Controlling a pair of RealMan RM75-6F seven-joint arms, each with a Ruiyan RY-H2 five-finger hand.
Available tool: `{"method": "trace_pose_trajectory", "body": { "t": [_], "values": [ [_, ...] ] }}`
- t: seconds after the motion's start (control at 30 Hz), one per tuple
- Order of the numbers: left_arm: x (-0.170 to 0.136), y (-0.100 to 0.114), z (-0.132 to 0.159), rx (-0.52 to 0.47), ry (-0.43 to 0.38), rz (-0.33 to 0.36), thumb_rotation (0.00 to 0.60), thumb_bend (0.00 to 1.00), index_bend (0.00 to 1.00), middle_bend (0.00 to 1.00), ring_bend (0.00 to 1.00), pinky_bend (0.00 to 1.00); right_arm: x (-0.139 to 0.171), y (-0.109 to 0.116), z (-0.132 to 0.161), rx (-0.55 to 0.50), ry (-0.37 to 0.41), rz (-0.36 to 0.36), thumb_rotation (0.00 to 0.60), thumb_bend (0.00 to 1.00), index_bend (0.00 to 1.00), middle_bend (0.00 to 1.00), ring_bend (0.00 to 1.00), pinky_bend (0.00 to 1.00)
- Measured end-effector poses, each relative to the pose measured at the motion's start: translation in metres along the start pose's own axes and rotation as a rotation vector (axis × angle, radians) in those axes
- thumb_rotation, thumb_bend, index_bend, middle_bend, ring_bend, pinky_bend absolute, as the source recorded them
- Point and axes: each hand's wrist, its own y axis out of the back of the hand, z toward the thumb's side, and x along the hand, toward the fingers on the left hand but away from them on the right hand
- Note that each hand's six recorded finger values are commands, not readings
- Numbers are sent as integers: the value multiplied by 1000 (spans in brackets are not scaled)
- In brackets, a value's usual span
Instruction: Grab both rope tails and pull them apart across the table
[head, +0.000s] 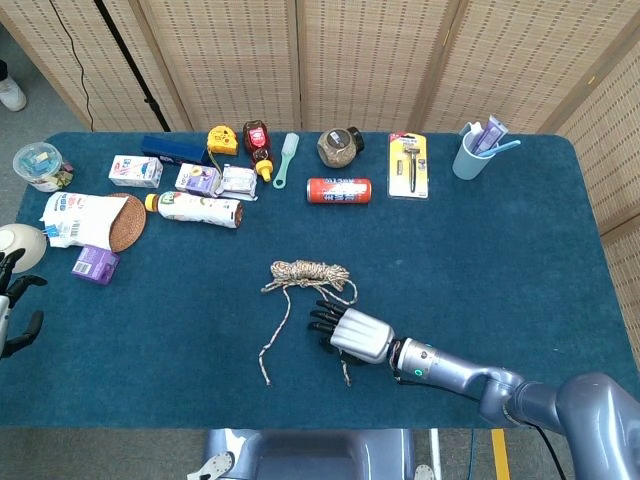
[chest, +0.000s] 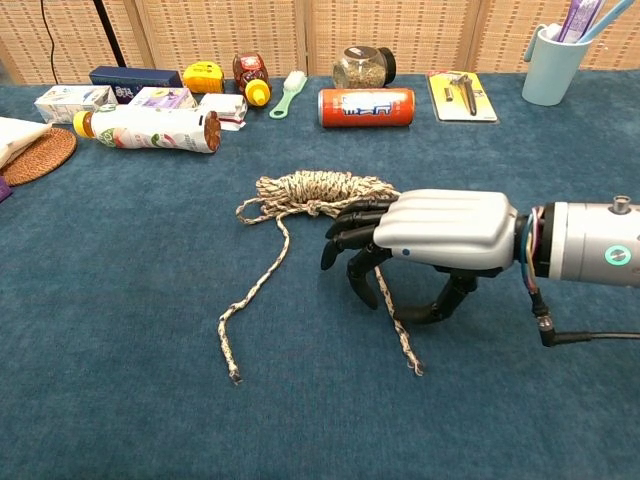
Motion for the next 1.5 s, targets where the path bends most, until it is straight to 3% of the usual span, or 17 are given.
{"method": "trace_pose_trajectory", "body": {
  "t": [1.5],
  "values": [
    [-3,-1,-4,-11,6,-11,600,405,339,72,19,0,0,-12,1,27,-6,38,600,388,490,193,86,0]
  ]
}}
